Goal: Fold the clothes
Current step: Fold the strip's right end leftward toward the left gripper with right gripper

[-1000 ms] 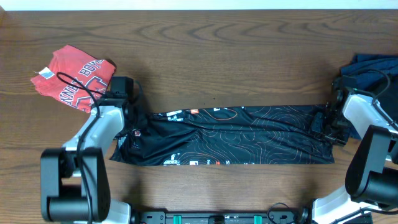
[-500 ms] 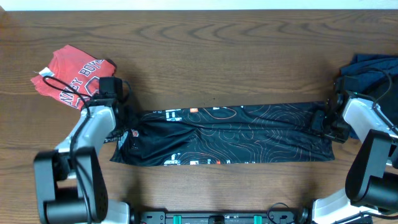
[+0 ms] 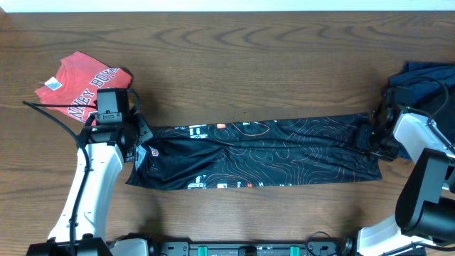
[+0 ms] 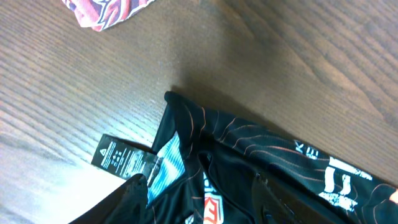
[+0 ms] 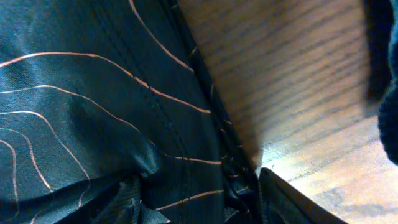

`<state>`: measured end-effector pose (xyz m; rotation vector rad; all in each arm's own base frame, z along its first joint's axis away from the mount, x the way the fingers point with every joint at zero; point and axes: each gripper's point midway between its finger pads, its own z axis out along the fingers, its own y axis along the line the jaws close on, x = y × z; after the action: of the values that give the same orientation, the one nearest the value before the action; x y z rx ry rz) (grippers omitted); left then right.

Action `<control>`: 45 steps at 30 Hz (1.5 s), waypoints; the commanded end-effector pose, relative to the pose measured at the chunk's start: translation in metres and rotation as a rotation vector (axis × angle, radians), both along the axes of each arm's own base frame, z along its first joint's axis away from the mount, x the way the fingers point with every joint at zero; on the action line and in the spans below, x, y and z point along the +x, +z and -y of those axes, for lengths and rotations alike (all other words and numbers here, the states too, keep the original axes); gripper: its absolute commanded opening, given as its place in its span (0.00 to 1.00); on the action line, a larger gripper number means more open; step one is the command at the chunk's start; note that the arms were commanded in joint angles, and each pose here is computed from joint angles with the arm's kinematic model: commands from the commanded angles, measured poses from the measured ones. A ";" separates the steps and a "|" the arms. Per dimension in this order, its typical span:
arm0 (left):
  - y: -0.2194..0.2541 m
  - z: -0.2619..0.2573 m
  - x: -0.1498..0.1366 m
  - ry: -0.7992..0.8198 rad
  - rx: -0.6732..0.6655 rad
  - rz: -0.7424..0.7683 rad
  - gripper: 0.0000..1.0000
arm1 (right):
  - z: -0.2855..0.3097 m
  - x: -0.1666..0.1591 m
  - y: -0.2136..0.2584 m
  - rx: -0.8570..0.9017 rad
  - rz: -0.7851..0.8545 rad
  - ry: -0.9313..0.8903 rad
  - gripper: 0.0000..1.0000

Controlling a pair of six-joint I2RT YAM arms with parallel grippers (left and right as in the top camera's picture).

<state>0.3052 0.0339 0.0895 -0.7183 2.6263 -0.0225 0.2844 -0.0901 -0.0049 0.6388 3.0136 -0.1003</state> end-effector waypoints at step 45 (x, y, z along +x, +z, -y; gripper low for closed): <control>-0.004 0.000 -0.017 0.004 -0.005 -0.068 0.56 | -0.009 0.037 0.075 -0.033 0.067 0.049 0.01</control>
<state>0.2890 0.0325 0.0830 -0.7336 2.6953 -0.0051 0.3029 -0.0883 0.0393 0.6154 3.0343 -0.0823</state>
